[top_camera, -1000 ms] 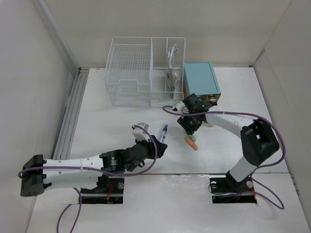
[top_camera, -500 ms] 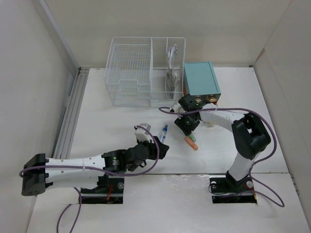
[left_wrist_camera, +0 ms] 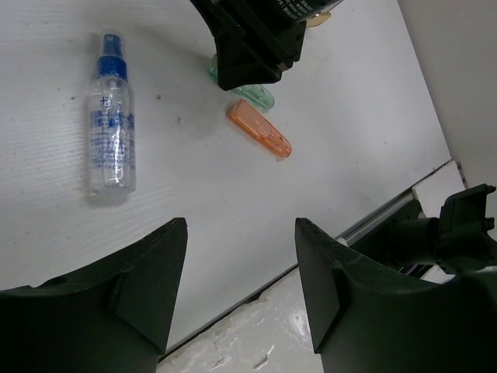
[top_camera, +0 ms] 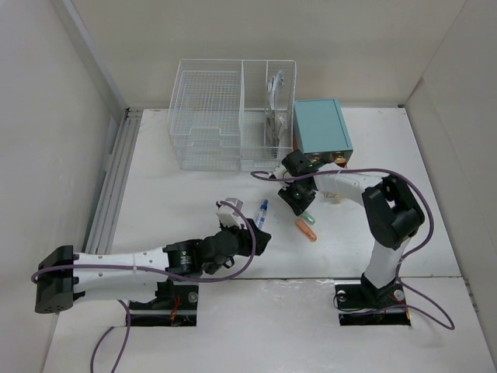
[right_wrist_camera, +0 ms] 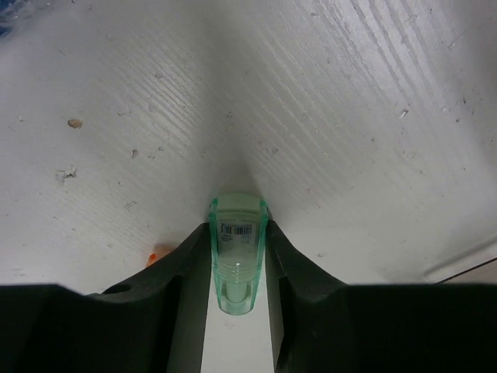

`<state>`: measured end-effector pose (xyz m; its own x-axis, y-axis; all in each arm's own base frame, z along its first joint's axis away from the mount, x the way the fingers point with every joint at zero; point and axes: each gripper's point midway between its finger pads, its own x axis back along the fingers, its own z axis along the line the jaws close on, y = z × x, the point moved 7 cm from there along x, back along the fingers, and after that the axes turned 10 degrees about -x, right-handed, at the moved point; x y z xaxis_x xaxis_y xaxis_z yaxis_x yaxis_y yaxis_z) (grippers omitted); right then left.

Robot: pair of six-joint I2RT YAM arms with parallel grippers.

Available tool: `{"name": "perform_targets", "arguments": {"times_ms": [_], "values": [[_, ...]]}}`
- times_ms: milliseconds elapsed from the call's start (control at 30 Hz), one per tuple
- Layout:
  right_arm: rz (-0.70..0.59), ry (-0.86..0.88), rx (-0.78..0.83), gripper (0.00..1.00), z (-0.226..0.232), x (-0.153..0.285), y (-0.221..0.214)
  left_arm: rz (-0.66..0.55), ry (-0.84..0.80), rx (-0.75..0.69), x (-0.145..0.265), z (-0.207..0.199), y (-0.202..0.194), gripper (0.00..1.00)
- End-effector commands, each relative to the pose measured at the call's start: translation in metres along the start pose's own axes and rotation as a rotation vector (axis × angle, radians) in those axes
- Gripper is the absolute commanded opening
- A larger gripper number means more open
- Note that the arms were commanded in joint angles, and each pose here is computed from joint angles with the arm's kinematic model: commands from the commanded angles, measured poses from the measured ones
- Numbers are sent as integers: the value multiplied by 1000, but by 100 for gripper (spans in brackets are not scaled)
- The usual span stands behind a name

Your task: Organize the desk

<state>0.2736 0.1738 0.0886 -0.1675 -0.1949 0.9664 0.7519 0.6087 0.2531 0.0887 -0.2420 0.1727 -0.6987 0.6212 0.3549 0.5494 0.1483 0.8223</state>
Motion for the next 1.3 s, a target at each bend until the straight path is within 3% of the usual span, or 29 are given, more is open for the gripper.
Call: {"name": "perform_targets", "arguments": {"times_ms": [0,233,400,667,867,1000,1067,1133,1267], "values": [[-53,12,13,0,4,12,11,-20,-36,-19,-4,-9,5,54],[-273,-110,-12,0,-11,77,28,20,-20,-117,-30,-34,8,54],[-396,-255,-48,1,-55,124,38,7,-77,-116,-41,-51,10,54],[-373,-391,-115,4,-129,129,24,45,-98,-146,-63,-70,4,54],[-338,-373,-112,5,-150,111,27,104,34,-179,-95,-75,4,54],[-321,-340,-115,12,-156,100,27,115,84,-156,-106,-77,6,54],[-326,-329,-113,21,-155,100,27,119,87,-159,-108,-78,6,56],[-321,-318,-119,41,-158,96,26,130,84,-162,-110,-80,5,56],[-349,-283,-99,57,-150,107,26,151,97,-178,-119,-81,3,56]]}}
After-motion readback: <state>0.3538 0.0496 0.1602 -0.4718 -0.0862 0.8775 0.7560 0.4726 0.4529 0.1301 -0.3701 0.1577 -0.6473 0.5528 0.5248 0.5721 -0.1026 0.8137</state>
